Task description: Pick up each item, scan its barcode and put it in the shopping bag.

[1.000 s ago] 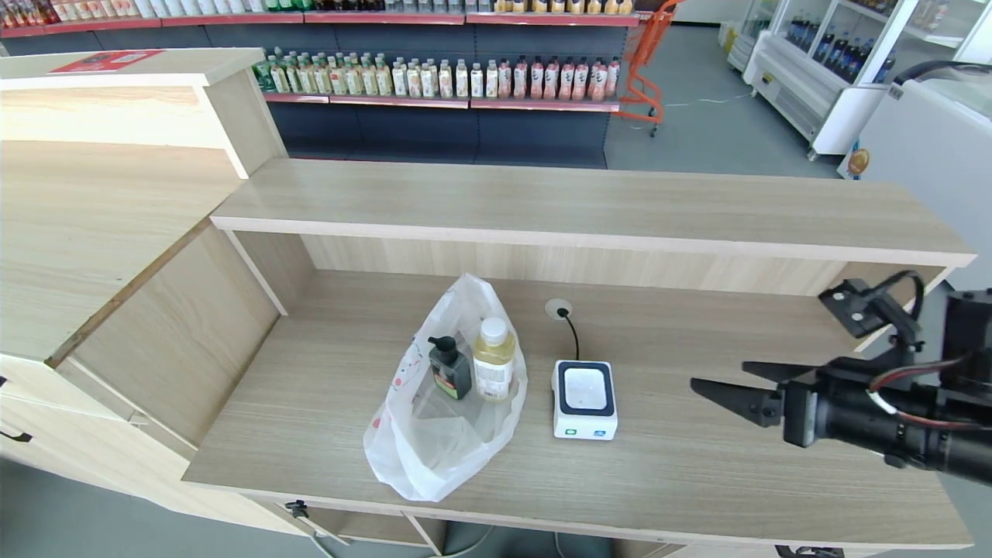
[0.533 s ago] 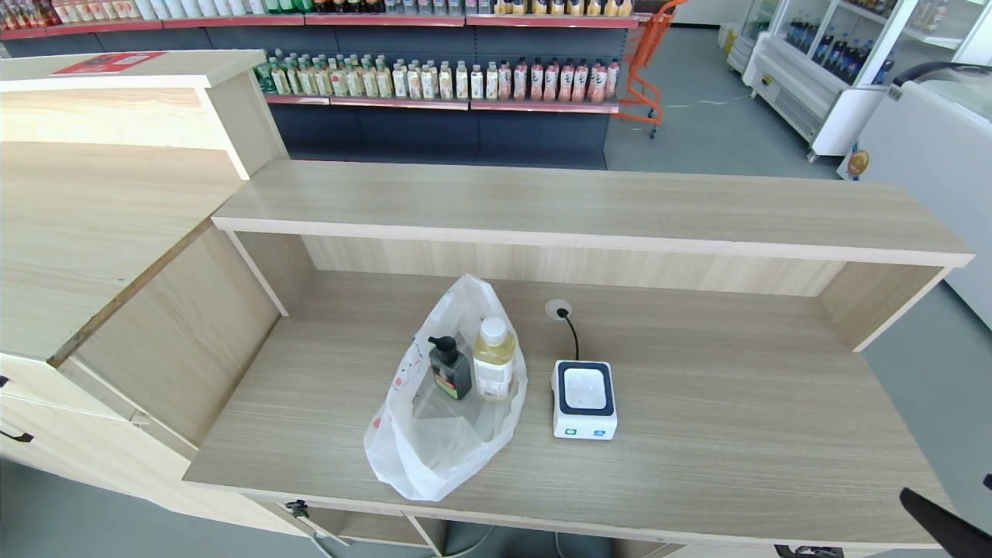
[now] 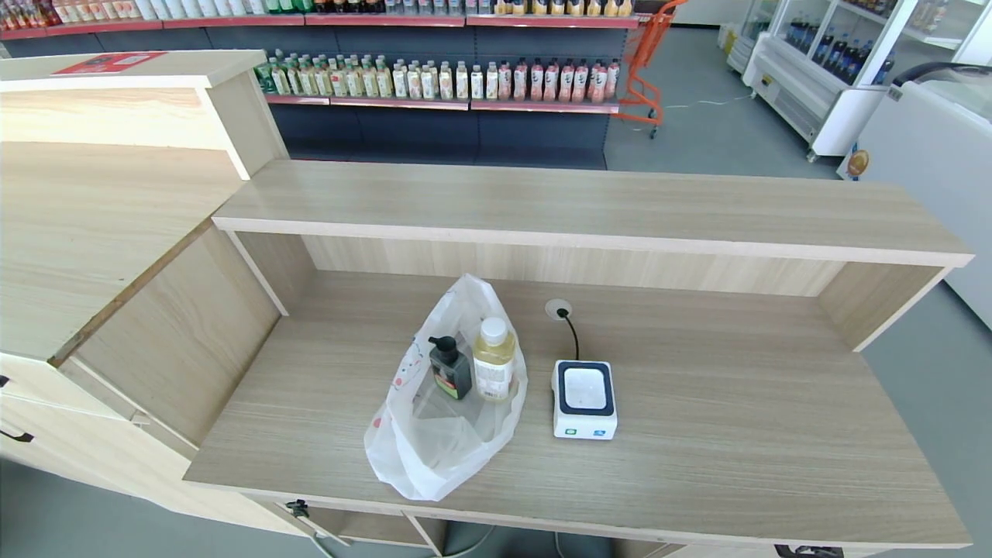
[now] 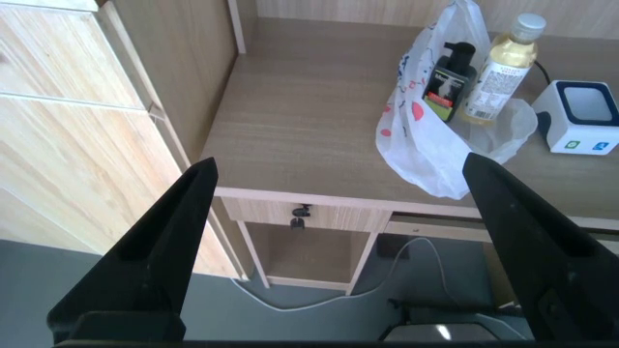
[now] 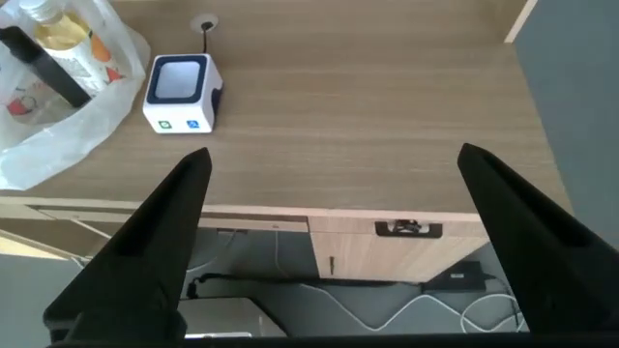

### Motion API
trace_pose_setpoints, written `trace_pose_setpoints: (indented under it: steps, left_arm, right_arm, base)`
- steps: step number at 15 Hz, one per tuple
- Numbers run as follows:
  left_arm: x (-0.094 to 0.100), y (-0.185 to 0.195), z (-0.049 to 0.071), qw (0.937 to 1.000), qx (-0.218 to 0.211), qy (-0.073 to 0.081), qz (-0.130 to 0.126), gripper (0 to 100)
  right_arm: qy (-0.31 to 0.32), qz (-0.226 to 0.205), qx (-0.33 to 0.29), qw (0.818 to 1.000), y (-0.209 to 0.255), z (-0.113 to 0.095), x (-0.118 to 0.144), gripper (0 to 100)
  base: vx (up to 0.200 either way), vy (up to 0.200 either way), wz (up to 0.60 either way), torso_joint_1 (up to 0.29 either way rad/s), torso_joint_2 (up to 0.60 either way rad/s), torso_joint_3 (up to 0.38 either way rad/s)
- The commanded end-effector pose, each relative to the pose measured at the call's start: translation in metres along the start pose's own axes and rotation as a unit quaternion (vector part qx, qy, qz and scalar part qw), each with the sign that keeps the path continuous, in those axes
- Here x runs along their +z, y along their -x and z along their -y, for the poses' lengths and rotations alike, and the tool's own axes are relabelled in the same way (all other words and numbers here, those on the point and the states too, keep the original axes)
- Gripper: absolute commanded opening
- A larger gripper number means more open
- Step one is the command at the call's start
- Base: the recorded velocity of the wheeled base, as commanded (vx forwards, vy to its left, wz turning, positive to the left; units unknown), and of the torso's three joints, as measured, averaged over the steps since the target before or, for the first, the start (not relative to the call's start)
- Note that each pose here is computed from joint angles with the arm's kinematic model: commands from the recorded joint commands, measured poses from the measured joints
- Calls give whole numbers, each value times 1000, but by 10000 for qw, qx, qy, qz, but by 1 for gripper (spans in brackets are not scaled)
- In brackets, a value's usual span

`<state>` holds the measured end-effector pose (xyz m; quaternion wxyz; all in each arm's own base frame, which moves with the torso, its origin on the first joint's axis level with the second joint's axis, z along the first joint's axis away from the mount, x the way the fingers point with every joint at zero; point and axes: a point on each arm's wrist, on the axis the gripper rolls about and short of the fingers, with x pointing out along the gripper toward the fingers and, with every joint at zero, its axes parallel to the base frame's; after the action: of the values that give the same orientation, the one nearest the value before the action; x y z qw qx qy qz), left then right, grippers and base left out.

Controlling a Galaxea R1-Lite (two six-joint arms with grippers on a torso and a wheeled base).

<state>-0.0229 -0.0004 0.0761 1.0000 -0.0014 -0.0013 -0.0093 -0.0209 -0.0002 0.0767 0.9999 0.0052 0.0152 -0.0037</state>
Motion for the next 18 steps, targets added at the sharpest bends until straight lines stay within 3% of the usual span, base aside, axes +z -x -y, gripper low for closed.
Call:
trace_pose_setpoints:
  steps: [1, 4, 5, 14, 18]
  left_arm:
    - [0, 0, 0, 10000, 1, 1, 3, 100]
    - [0, 0, 0, 10000, 1, 1, 3, 100]
    - [0, 0, 0, 10000, 1, 1, 3, 100]
    - [0, 0, 0, 10000, 1, 24, 3, 100]
    - [0, 0, 0, 10000, -7, -22, 3, 100]
  right_arm:
    - [-10, 122, -16, 9999, 2, 0, -2, 100]
    - [59, 137, -9, 9999, 2, 0, -1, 100]
    - [-41, 129, -16, 9999, 2, 0, -2, 0]
    - [-10, 122, -8, 9999, 2, 0, -2, 0]
    - [-10, 122, -16, 9999, 2, 0, -2, 0]
  base:
    - [0, 0, 0, 0, 0, 0]
    - [0, 0, 0, 0, 0, 0]
    - [0, 0, 0, 0, 0, 0]
    - [0, 0, 0, 0, 0, 0]
    - [0, -200, 0, 6, 1, -2]
